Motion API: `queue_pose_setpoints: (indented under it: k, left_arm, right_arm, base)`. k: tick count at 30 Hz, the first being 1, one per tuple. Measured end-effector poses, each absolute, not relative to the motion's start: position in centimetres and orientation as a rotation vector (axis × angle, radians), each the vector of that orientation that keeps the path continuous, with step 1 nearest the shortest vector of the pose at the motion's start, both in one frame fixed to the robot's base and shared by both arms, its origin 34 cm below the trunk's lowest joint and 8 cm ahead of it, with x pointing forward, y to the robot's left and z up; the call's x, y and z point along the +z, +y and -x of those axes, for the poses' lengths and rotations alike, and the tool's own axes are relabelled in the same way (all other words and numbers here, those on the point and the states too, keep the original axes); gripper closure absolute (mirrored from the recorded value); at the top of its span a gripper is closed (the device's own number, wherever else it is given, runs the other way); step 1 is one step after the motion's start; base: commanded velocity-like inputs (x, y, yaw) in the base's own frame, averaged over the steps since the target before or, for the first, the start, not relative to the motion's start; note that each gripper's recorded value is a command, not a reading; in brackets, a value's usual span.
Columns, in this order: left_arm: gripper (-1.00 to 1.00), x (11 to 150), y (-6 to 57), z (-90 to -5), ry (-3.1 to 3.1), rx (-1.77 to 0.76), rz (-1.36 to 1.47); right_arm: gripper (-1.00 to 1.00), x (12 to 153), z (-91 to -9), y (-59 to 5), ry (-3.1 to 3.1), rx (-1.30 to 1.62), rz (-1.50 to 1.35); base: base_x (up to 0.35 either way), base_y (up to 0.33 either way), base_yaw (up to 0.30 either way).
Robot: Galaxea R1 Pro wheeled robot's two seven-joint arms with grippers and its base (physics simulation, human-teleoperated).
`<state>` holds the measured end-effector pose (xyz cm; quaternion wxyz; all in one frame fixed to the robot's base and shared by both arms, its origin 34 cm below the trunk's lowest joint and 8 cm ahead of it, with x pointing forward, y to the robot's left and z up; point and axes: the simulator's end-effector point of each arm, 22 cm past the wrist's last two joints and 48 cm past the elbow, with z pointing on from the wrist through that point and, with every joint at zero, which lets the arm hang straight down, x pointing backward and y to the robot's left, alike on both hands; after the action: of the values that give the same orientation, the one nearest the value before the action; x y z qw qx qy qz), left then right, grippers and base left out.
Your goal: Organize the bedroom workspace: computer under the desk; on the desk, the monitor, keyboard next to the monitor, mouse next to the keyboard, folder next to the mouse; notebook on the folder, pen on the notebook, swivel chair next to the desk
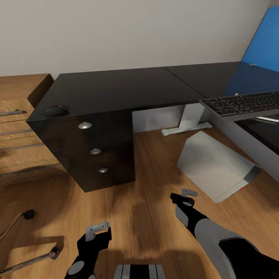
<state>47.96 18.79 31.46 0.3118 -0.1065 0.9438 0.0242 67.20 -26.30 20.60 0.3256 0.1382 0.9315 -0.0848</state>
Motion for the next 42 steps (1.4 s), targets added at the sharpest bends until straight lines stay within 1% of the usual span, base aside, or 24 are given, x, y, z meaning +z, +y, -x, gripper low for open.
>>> queue_pose_setpoints:
  k: [10, 11, 12, 16, 18, 19, 21, 31, 32, 34, 36, 42]
  left_arm:
    - [-1.0, 33.2, 19.1, -48.7, 2.449, 0.068, 0.287]
    - [-1.0, 33.3, 19.3, -48.7, 2.446, 0.077, 0.291]
    - [-1.0, 33.5, 20.8, -48.3, 2.444, 0.173, 0.328]
    - [-1.0, 34.2, 21.1, -48.4, 2.428, 0.191, 0.337]
    - [-1.0, 34.6, 21.4, -48.4, 2.42, 0.199, 0.34]
    - [-1.0, 33.8, 21.7, -47.8, 2.439, 0.22, 0.338]
    - [-1.0, 33.8, 21.7, -47.7, 2.439, 0.225, 0.335]
    - [-1.0, 35.2, 21.8, -48.1, 2.408, 0.222, 0.336]
    - [-1.0, 35.3, 21.8, -48.1, 2.406, 0.221, 0.336]
    - [-1.0, 35.6, 21.8, -48.2, 2.4, 0.221, 0.335]
    - [-1.0, 35.8, 21.8, -48.2, 2.394, 0.221, 0.334]
    - [-1.0, 34.7, 22.5, -47.2, 2.42, 0.251, 0.307]
  right_arm:
    - [-1.0, 23.4, -68.7, -24.7, 2.39, -0.2, -0.316]
    - [-1.0, 23.7, -68.8, -24.5, 2.387, -0.197, -0.315]
    - [-1.0, 24.0, -68.9, -24.2, 2.383, -0.191, -0.315]
    - [-1.0, 24.9, -69.2, -24.2, 2.368, -0.189, -0.316]
    - [-1.0, 25.1, -68.8, -24.2, 2.36, -0.19, -0.318]
    - [-1.0, 25.0, -68.0, -22.6, 2.329, -0.162, -0.328]
    - [-1.0, 25.0, -67.2, -21.4, 2.325, -0.145, -0.327]
    - [-1.0, 27.0, -64.1, -19.4, 2.2, -0.103, -0.289]
    - [-1.0, 27.5, -63.3, -19.2, 2.18, -0.095, -0.281]
    - [-1.0, 28.2, -57.6, -18.9, 2.185, -0.089, -0.25]
    - [-1.0, 29.0, -53.5, -19.3, 2.207, -0.101, -0.232]
    - [-1.0, 28.0, -49.5, -21.5, 2.254, -0.15, -0.191]
  base:
    - [0.0, 0.0, 0.0]
    - [0.0, 0.0, 0.0]
    - [0.0, 0.0, 0.0]
    - [0.0, 0.0, 0.0]
    - [0.0, 0.0, 0.0]
    - [0.0, 0.0, 0.0]
    - [0.0, 0.0, 0.0]
    - [0.0, 0.0, 0.0]
    - [0.0, 0.0, 0.0]
    - [0.0, 0.0, 0.0]
    - [0.0, 0.0, 0.0]
    - [0.0, 0.0, 0.0]
